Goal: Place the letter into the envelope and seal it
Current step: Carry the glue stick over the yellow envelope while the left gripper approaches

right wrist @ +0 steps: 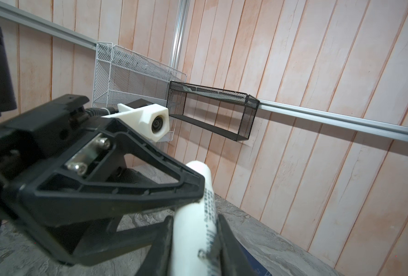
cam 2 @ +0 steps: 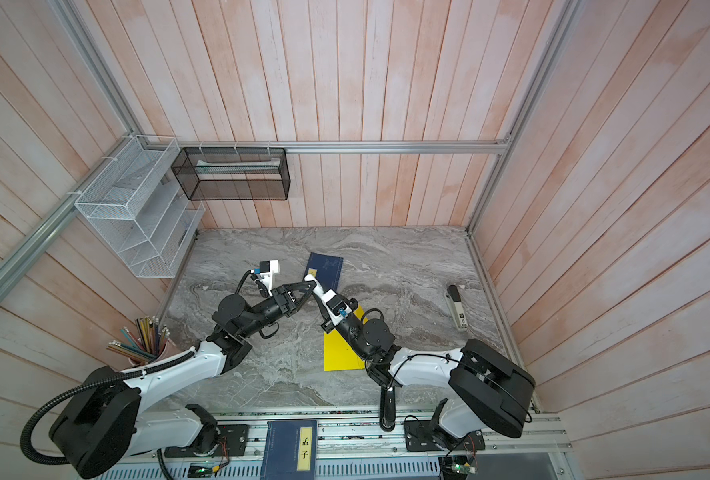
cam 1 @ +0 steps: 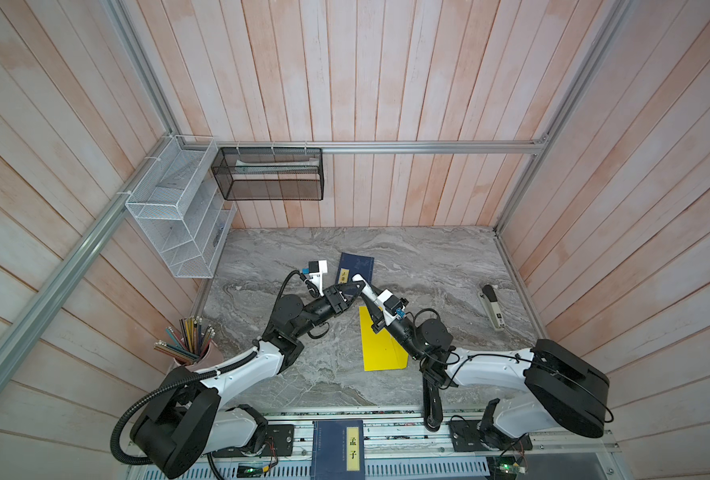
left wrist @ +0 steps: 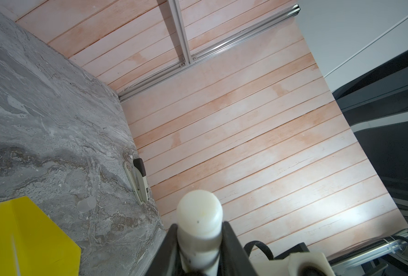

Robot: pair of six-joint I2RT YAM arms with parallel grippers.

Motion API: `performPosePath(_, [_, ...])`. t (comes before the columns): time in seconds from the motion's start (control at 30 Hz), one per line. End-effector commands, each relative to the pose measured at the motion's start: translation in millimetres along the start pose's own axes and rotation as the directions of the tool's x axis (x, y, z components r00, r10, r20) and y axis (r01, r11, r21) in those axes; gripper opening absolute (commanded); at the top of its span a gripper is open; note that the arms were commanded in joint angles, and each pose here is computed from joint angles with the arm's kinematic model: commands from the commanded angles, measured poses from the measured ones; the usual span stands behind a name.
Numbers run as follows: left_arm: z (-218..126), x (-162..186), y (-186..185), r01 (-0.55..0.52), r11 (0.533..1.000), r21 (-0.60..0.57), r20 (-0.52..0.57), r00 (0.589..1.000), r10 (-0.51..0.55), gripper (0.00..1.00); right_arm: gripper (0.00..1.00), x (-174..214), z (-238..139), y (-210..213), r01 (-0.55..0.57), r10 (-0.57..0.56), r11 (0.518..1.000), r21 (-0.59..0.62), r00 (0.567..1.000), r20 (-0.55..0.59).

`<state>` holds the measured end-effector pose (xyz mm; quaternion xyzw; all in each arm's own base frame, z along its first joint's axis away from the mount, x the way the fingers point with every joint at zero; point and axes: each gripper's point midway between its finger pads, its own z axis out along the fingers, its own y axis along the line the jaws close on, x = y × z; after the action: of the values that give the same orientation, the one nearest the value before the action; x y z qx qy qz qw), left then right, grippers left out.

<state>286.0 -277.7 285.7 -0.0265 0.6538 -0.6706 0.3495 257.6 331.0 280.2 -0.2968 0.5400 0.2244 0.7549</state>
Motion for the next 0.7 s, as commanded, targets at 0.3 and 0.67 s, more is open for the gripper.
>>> performPosePath(0.3, [-18,-16,-15,-0.154,0.985,-0.079,0.041,0.987,0.157,0.61,0.07,12,-11,-25,-0.048,0.066,0.995,0.089,0.976,-0.206])
performPosePath(0.67, [-48,-25,11,-0.266,0.896,-0.356,0.025,0.956,0.294,0.56,0.04,22,-30,-45,-0.115,0.179,0.98,0.165,0.873,-0.455])
